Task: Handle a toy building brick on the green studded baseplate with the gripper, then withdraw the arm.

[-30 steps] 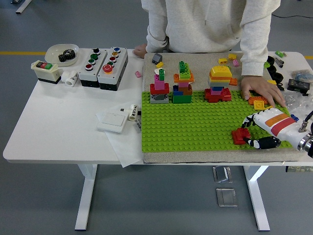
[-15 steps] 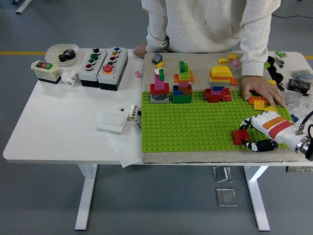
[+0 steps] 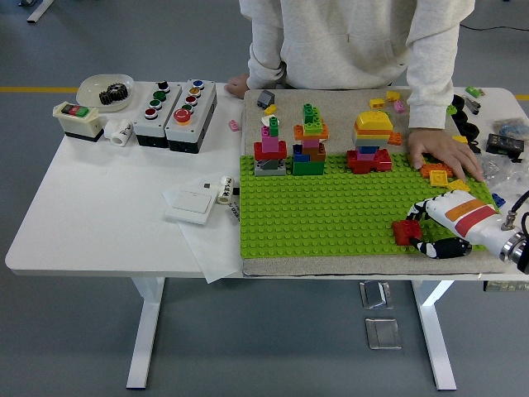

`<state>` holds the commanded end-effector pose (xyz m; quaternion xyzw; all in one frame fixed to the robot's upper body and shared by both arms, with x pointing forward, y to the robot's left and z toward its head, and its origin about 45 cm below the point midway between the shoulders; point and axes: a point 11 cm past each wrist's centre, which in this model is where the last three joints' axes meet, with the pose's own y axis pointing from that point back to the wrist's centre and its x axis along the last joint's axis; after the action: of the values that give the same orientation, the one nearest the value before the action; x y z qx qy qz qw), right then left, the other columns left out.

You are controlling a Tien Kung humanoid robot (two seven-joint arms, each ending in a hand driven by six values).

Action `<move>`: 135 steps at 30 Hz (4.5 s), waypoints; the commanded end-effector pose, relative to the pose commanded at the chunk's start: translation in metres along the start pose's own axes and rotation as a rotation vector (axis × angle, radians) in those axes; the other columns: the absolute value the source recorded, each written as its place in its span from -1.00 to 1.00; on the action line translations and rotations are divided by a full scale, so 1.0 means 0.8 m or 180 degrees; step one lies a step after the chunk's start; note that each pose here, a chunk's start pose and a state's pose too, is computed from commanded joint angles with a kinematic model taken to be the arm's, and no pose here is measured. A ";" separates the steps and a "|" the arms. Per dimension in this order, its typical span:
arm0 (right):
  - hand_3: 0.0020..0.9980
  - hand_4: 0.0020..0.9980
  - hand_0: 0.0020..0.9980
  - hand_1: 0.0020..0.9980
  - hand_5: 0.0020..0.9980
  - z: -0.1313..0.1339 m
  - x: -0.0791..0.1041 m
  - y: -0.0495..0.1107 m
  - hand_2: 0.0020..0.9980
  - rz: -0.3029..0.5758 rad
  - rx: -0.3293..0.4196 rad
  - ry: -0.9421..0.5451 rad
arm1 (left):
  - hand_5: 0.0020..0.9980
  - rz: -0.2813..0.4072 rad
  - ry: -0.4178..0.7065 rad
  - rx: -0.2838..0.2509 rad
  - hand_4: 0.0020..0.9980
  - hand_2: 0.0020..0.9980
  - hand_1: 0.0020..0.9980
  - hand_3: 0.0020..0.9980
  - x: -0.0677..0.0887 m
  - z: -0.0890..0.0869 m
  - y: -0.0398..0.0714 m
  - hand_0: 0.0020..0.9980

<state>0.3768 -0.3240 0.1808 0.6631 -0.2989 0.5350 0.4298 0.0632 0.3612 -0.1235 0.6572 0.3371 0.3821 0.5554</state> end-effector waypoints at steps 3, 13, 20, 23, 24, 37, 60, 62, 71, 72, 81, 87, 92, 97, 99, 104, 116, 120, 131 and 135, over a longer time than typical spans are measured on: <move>0.01 0.24 0.17 0.12 -0.44 0.000 0.001 0.000 0.19 -0.0001 -0.0006 -0.0007 | 0.01 0.0002 0.0004 -0.0001 0.06 0.17 0.37 0.06 0.001 0.000 0.000 0.61; 0.35 0.45 0.35 0.34 -0.41 0.005 0.005 -0.001 0.51 0.0005 -0.0061 -0.0043 | 0.01 0.0011 0.0013 -0.0015 0.06 0.18 0.37 0.06 0.003 0.003 0.001 0.60; 0.63 0.58 0.40 0.40 -0.39 0.006 0.005 -0.001 0.59 0.0001 -0.0069 -0.0063 | 0.01 0.0011 0.0015 -0.0020 0.06 0.18 0.36 0.06 0.003 0.004 0.001 0.60; 0.70 0.64 0.45 0.44 -0.39 0.006 0.005 -0.001 0.63 -0.0005 -0.0066 -0.0081 | 0.01 0.0014 0.0019 -0.0022 0.06 0.18 0.36 0.07 0.004 0.005 0.001 0.60; 0.70 0.64 0.45 0.44 -0.39 0.006 0.005 -0.001 0.63 -0.0005 -0.0066 -0.0086 | 0.01 0.0015 0.0020 -0.0023 0.06 0.18 0.36 0.07 0.004 0.005 0.001 0.60; 0.71 0.60 0.48 0.45 -0.42 0.001 0.022 0.011 0.64 0.0339 0.0004 -0.0229 | 0.01 0.0024 0.0034 -0.0024 0.06 0.18 0.36 0.07 0.005 0.005 0.001 0.60; 0.30 0.55 0.42 0.36 -0.35 -0.033 0.003 0.044 0.48 0.0309 0.0238 -0.0403 | 0.01 0.0036 0.0018 0.0002 0.06 0.17 0.36 0.06 0.007 0.003 0.001 0.60; 0.30 0.55 0.42 0.36 -0.35 -0.033 0.002 0.045 0.48 0.0297 0.0234 -0.0401 | 0.01 0.0035 0.0015 0.0006 0.06 0.17 0.36 0.06 0.006 0.003 0.001 0.60; 0.28 0.53 0.41 0.35 -0.31 -0.030 -0.003 0.045 0.46 0.0259 0.0205 -0.0399 | 0.01 0.0028 0.0003 0.0019 0.05 0.18 0.36 0.07 0.005 0.000 0.001 0.60; 0.28 0.53 0.41 0.35 -0.31 -0.029 -0.004 0.045 0.46 0.0256 0.0198 -0.0403 | 0.01 0.0027 -0.0004 0.0020 0.05 0.18 0.36 0.07 0.005 0.000 0.001 0.60; 0.26 0.52 0.40 0.34 -0.29 -0.029 -0.009 0.046 0.46 0.0209 0.0191 -0.0404 | 0.01 0.0033 0.0001 0.0019 0.05 0.17 0.36 0.07 0.006 0.000 0.001 0.60; 0.26 0.51 0.40 0.34 -0.30 -0.030 -0.012 0.045 0.46 0.0173 0.0199 -0.0402 | 0.01 0.0033 0.0009 0.0009 0.06 0.17 0.36 0.07 0.007 0.002 0.001 0.59; 0.26 0.51 0.40 0.34 -0.30 -0.032 -0.014 0.044 0.46 0.0145 0.0205 -0.0391 | 0.01 0.0035 0.0013 0.0002 0.05 0.17 0.36 0.07 0.008 0.003 0.002 0.59; 0.26 0.51 0.40 0.33 -0.30 -0.034 -0.014 0.044 0.46 0.0136 0.0223 -0.0384 | 0.01 0.0039 0.0021 0.0002 0.06 0.18 0.36 0.07 0.008 0.004 0.002 0.59; 0.26 0.51 0.40 0.33 -0.30 -0.035 -0.014 0.044 0.46 0.0135 0.0233 -0.0378 | 0.01 0.0041 0.0019 0.0001 0.06 0.18 0.36 0.07 0.008 0.004 0.002 0.59; 0.26 0.50 0.40 0.33 -0.31 -0.036 -0.014 0.044 0.46 0.0128 0.0242 -0.0364 | 0.01 0.0046 0.0021 -0.0005 0.06 0.18 0.36 0.06 0.009 0.005 0.002 0.59; 0.26 0.51 0.40 0.33 -0.32 -0.038 -0.009 0.043 0.46 0.0198 0.0250 -0.0403 | 0.01 0.0045 0.0031 -0.0005 0.06 0.18 0.36 0.07 0.010 0.005 0.002 0.59; 0.26 0.51 0.40 0.33 -0.32 -0.039 0.002 0.043 0.46 0.0337 0.0262 -0.0456 | 0.01 0.0046 0.0028 -0.0008 0.06 0.17 0.36 0.06 0.010 0.006 0.002 0.59; 0.48 0.55 0.46 0.38 -0.31 -0.037 0.036 0.044 0.53 0.0798 0.0255 -0.0621 | 0.01 0.0054 0.0028 0.0003 0.06 0.17 0.35 0.07 0.011 0.005 0.002 0.59; 0.48 0.55 0.46 0.38 -0.31 -0.019 0.049 0.042 0.53 0.0991 0.0020 -0.0804 | 0.01 0.0047 0.0025 0.0008 0.06 0.17 0.35 0.07 0.009 0.003 0.002 0.59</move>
<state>0.3513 -0.3234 0.2280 0.6720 -0.4477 0.5086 0.2989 0.0689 0.3659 -0.1215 0.6589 0.3350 0.3883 0.5503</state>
